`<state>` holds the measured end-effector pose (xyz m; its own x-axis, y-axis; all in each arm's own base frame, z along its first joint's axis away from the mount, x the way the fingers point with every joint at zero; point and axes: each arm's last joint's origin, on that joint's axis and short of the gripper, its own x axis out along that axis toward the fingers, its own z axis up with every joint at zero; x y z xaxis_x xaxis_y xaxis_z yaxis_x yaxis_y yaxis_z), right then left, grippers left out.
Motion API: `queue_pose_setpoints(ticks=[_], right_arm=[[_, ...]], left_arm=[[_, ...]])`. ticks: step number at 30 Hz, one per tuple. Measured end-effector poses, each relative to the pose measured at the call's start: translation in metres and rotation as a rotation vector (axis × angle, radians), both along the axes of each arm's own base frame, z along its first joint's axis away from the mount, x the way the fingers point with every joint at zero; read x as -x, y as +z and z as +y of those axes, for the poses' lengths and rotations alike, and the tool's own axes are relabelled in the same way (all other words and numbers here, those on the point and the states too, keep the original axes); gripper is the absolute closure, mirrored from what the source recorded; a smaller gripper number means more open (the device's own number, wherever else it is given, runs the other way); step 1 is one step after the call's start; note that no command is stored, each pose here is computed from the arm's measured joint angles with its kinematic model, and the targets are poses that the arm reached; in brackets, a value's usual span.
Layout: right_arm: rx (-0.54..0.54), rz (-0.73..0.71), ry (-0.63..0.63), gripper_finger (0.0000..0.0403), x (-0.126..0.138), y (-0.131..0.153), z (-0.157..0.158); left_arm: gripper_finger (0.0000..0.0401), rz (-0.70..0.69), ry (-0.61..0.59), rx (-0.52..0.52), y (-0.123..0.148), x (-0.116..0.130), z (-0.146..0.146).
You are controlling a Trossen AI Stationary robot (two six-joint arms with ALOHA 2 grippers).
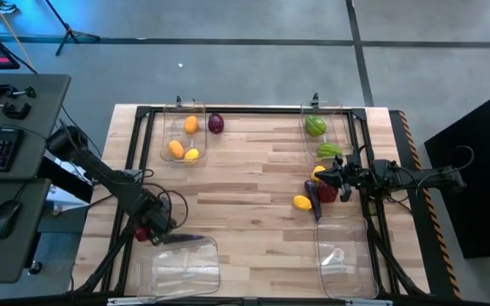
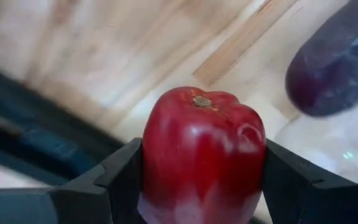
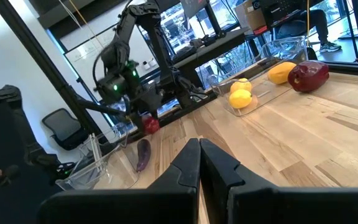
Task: Sort produce into baskets
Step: Put the red apple into the bottom left transparent bin
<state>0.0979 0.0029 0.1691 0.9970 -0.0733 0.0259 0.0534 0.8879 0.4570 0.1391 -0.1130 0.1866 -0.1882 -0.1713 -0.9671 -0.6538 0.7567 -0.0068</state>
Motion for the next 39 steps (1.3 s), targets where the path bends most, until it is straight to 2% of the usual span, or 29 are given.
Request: queue_pose_setpoints(ticks=[5,8,11,13,16,18,21,23,26,33,39], right_arm=[[0.000,0.000,0.000,0.0402,0.000,0.000,0.000],[0.000,0.000,0.000,0.0402,0.000,0.000,0.000],[0.000,0.000,0.000,0.0402,0.000,0.000,0.000],[0.000,0.000,0.000,0.0402,0.000,0.000,0.000],[0.000,0.000,0.000,0.0402,0.000,0.000,0.000],[0.000,0.000,0.000,0.0402,0.000,0.000,0.000],[0.000,0.000,0.000,0.0402,0.000,0.000,0.000],[0.000,0.000,0.000,0.0402,0.000,0.000,0.000],[0.000,0.000,0.000,0.0402,0.000,0.000,0.000],[0.000,0.000,0.000,0.0402,0.000,0.000,0.000],[0.000,0.000,0.000,0.0402,0.000,0.000,0.000]], left_arm=[[0.0167,-0.123,0.073,-0.190,0.060,0.009,0.024],[0.0167,-0.358,0.131,-0.252,0.098,0.007,0.036],[0.0167,-0.614,0.152,-0.263,0.130,-0.002,0.041],[0.0167,-0.732,0.100,-0.212,0.142,-0.011,0.037],[0.0167,-0.800,-0.027,-0.058,0.144,-0.026,0.020],[0.0167,-0.789,-0.108,0.032,0.137,-0.035,-0.001],[0.0167,-0.736,-0.224,0.088,0.119,-0.044,-0.038],[0.0167,-0.682,-0.284,0.079,0.103,-0.046,-0.059],[0.0162,-0.657,-0.248,0.058,0.089,-0.050,-0.074],[0.0075,-0.678,-0.243,0.037,0.088,-0.051,-0.076],[0.0060,-0.636,-0.209,0.069,0.085,-0.055,-0.075]])
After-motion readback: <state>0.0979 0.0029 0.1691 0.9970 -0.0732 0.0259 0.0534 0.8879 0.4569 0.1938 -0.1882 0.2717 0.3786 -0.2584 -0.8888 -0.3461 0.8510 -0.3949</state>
